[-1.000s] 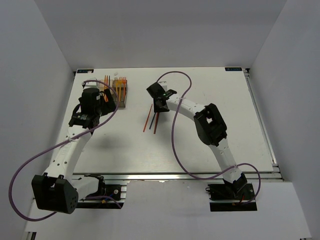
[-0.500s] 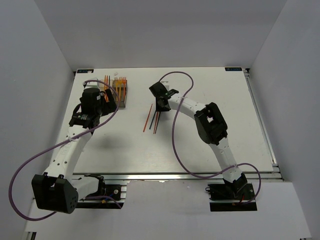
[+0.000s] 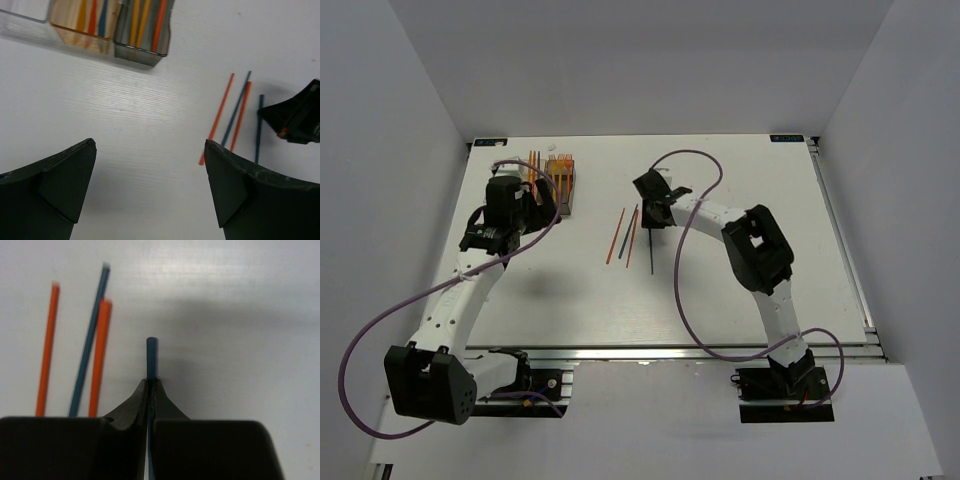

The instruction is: Sort the eating utensils into containers

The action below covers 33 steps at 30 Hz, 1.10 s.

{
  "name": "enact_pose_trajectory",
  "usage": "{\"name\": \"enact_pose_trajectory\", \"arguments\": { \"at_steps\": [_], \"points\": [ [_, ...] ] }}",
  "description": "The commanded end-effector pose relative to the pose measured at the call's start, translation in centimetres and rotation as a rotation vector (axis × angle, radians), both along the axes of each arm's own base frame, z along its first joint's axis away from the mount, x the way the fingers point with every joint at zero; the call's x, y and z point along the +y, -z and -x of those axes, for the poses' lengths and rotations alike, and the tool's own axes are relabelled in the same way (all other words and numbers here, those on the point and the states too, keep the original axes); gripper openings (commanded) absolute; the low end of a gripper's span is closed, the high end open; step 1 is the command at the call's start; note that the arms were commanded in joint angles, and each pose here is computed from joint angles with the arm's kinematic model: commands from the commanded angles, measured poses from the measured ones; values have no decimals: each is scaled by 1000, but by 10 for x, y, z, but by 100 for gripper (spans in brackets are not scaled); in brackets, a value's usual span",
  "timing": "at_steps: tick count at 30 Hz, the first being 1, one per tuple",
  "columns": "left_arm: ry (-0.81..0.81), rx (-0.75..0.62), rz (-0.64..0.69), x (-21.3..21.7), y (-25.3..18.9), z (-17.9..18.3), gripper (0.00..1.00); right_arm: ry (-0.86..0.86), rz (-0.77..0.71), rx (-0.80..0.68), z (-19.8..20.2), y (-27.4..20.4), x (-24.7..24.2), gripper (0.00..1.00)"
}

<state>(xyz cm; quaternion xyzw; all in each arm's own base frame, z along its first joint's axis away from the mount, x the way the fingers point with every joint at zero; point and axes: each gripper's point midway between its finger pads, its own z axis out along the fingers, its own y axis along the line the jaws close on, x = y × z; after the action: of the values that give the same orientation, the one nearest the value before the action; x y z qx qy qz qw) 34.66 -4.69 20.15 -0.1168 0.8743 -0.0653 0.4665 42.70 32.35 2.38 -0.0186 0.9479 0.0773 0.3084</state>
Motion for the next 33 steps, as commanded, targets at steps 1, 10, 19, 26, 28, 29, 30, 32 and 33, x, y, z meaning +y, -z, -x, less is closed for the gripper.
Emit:
{"name": "enact_pose_trajectory", "arguments": {
  "at_steps": [1, 10, 19, 26, 28, 29, 30, 32, 33],
  "points": [
    [139, -35, 181, -42, -13, -1, 98, -168, -23, 53, 41, -7, -14, 0],
    [385, -236, 703, -133, -39, 13, 98, -402, -393, -245, 74, -120, -13, 0],
    [655, -377, 909, -186, -66, 54, 97, -599, -786, -420, 128, -219, 12, 0],
    [786, -321, 853, -220, -51, 77, 93, -506, -910, -540, 126, -265, 3, 0],
    [804, -298, 814, -228, -46, 79, 93, -484, -935, -556, 124, -272, 2, 0],
    [806, -292, 802, -230, -44, 79, 92, -475, -942, -560, 123, -275, 2, 0],
    [816, -294, 780, -231, -43, 79, 91, -469, -952, -566, 123, -277, 1, 0],
    [836, -284, 774, -237, -43, 81, 90, -475, -984, -569, 124, -285, 3, 0],
    [843, -281, 775, -239, -43, 81, 89, -482, -990, -559, 124, -285, 6, 0]
  ]
}}
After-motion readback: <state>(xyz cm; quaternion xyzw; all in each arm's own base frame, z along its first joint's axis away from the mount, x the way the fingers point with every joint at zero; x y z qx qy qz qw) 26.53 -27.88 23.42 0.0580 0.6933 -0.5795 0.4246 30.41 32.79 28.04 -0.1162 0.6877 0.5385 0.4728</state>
